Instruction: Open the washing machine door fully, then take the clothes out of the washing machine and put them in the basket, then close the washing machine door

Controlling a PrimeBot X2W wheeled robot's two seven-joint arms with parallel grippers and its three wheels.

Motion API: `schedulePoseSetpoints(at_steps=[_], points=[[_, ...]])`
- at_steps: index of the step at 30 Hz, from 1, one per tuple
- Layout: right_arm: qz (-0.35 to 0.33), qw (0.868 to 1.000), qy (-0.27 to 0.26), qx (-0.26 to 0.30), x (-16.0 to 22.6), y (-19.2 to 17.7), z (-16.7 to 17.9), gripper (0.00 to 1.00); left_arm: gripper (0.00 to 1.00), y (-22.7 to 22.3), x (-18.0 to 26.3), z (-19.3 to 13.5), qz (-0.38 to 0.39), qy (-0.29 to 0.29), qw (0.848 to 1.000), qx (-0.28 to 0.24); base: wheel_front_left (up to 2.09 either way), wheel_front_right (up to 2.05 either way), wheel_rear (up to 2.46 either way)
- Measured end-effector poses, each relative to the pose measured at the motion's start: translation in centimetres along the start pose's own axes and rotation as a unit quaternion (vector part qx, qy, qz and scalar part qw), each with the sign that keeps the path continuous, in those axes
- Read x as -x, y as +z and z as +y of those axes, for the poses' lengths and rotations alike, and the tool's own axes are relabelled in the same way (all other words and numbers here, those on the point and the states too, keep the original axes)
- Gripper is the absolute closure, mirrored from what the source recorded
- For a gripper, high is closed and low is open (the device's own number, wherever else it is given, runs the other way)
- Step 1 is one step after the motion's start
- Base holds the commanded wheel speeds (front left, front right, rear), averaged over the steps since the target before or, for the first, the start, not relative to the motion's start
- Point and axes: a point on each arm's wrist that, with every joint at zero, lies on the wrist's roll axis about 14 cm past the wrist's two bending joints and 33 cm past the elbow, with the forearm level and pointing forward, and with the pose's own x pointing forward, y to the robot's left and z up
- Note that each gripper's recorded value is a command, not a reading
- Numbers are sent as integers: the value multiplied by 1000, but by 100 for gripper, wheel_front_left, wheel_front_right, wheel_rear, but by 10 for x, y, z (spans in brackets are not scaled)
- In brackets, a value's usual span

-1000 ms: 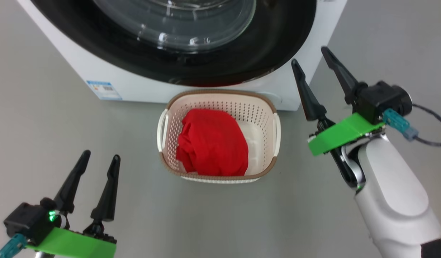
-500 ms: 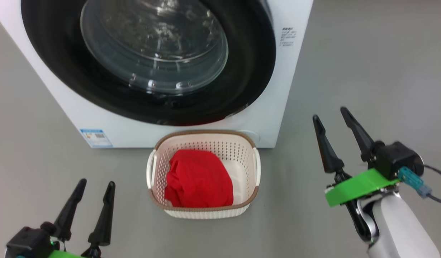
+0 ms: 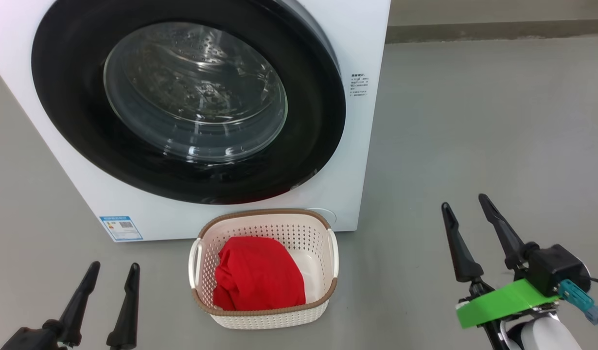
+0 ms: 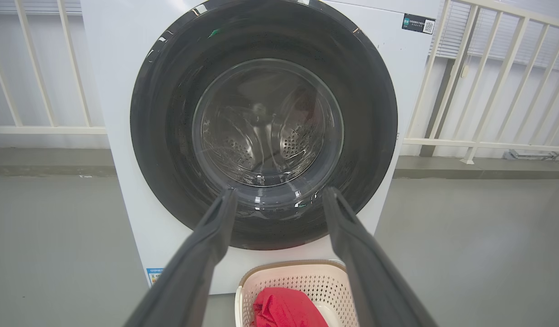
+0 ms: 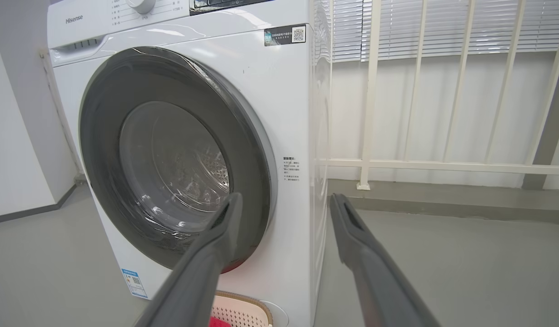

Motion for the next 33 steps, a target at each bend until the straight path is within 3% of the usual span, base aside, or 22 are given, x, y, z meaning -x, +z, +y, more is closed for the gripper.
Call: schedulePoseSetpoints(at_steps=[12, 25, 26, 33], points=[[-3, 1000, -24, -5, 24, 3, -12, 0, 0, 7, 8, 2, -9, 4, 1000, -10, 0, 0, 0], [-5, 1000, -21, -6, 25, 4, -10, 0, 0, 7, 13, 4, -9, 9, 1000, -20, 0, 0, 0], [-5, 1000, -21, -6, 25, 4, -10, 100, 100, 10, 13, 3, -13, 7, 999, -32, 0, 0, 0], [67, 997, -39, -22, 49, -40, -13, 100, 100, -29, 25, -4, 45, 20, 999, 7, 0, 0, 0]])
